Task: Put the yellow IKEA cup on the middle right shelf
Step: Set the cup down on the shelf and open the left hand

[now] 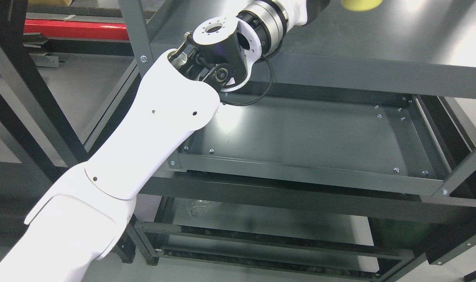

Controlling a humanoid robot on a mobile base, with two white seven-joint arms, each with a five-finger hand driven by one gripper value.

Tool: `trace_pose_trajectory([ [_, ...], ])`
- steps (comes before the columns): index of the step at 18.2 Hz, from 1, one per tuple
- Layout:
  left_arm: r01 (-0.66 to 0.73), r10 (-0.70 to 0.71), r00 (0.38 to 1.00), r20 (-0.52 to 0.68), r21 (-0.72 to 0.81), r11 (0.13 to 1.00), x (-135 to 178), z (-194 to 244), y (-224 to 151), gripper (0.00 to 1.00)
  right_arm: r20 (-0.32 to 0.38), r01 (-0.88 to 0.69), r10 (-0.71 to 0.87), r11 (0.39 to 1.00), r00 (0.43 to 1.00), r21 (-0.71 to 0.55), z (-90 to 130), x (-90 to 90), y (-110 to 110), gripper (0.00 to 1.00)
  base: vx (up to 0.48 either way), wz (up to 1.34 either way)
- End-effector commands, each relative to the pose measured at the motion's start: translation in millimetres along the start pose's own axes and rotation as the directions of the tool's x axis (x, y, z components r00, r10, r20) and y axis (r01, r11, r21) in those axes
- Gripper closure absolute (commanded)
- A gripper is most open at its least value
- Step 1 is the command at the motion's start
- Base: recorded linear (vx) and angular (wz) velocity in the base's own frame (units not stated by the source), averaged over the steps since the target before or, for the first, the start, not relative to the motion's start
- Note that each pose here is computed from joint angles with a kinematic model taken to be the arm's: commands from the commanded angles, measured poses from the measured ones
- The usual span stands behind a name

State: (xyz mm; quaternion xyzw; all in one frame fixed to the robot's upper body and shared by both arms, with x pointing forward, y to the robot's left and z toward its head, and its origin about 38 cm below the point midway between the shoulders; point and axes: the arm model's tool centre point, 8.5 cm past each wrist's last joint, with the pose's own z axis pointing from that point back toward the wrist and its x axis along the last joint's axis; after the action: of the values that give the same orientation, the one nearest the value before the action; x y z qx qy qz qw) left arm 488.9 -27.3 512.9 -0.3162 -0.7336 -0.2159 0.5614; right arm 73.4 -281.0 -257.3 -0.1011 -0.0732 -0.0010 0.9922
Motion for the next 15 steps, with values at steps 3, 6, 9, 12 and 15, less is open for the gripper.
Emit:
trace_pose_trajectory([
  [3,0.081,-0.067,0.985,-0.157,0.083,0.993,-46.1,-7.4,28.1,0.76,-0.015,0.003,-0.003,1.0,1.0,-0.013,-0.6,-9.1,-9.8,0.01,-0.003,-0.01],
  [6,0.098,-0.079,0.982,-0.169,0.102,0.99,-50.1,-7.6,34.9,0.53,-0.015,0.003,-0.003,1.0,1.0,-0.013,-0.6,-9.1,-9.8,0.01,-0.008,-0.04],
  [9,0.153,-0.129,0.971,-0.2,0.107,0.983,-52.8,-7.0,37.1,0.29,-0.015,0.003,-0.003,1.0,1.0,-0.013,-0.6,-9.1,-9.8,0.01,0.001,0.0],
  [12,0.168,-0.145,0.969,-0.199,0.106,0.98,-52.3,-7.0,37.2,0.2,-0.015,0.003,-0.003,1.0,1.0,-0.013,-0.6,-9.1,-9.8,0.01,-0.006,0.02],
  [15,0.196,-0.175,0.966,-0.189,0.104,0.975,-49.5,-6.8,34.7,0.12,-0.015,0.003,-0.003,1.0,1.0,-0.013,-0.6,-9.1,-9.8,0.01,0.0,0.0],
])
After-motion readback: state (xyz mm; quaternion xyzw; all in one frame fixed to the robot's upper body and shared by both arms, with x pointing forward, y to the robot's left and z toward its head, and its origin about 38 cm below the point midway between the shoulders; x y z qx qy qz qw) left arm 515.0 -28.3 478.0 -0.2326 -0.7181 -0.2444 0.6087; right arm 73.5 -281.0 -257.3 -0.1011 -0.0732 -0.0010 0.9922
